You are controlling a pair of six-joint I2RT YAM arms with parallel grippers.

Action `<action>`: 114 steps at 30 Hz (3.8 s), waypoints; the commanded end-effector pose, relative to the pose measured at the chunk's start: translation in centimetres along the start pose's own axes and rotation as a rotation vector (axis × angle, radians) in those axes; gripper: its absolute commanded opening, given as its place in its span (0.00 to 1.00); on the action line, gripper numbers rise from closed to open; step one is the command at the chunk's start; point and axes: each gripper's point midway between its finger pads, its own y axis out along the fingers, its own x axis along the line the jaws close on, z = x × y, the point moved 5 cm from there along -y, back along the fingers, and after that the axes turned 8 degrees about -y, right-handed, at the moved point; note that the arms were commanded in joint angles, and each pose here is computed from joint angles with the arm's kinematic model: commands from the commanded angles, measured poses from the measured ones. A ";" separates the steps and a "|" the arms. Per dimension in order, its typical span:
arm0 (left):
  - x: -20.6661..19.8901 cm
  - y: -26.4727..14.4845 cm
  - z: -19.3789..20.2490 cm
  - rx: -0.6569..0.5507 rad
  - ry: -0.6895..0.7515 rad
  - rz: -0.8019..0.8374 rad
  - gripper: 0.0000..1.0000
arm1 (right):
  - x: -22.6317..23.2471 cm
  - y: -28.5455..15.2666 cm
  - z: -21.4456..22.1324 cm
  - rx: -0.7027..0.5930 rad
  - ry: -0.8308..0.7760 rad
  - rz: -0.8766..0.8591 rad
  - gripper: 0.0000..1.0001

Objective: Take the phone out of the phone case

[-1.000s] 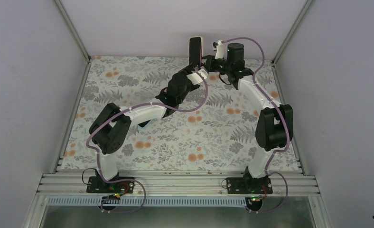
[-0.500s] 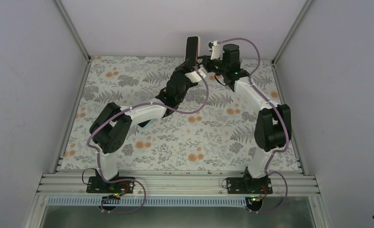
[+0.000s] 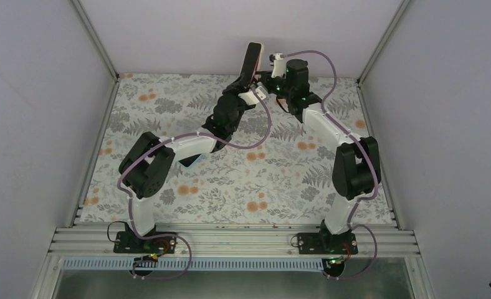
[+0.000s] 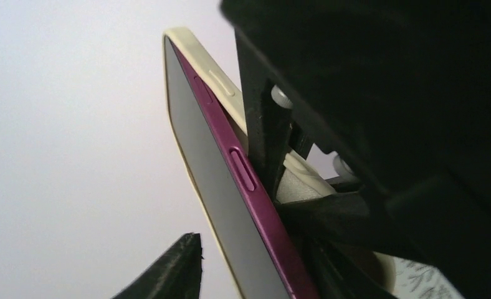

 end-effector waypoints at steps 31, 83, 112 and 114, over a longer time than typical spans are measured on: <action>13.5 -4.3 0.4 -0.086 0.026 -0.161 0.02 | -10.7 -8.3 5.7 0.288 -0.297 0.382 0.03; 8.7 -15.0 21.2 0.880 -0.096 0.737 0.03 | 3.1 -2.5 17.5 0.903 -0.595 -0.256 0.04; 4.1 -20.5 30.0 1.047 -0.200 0.826 0.02 | 8.4 9.7 26.8 0.931 -0.176 -0.628 0.03; 4.7 -20.3 29.0 1.019 -0.213 0.813 0.02 | 8.2 9.9 27.2 0.937 -0.169 -0.627 0.04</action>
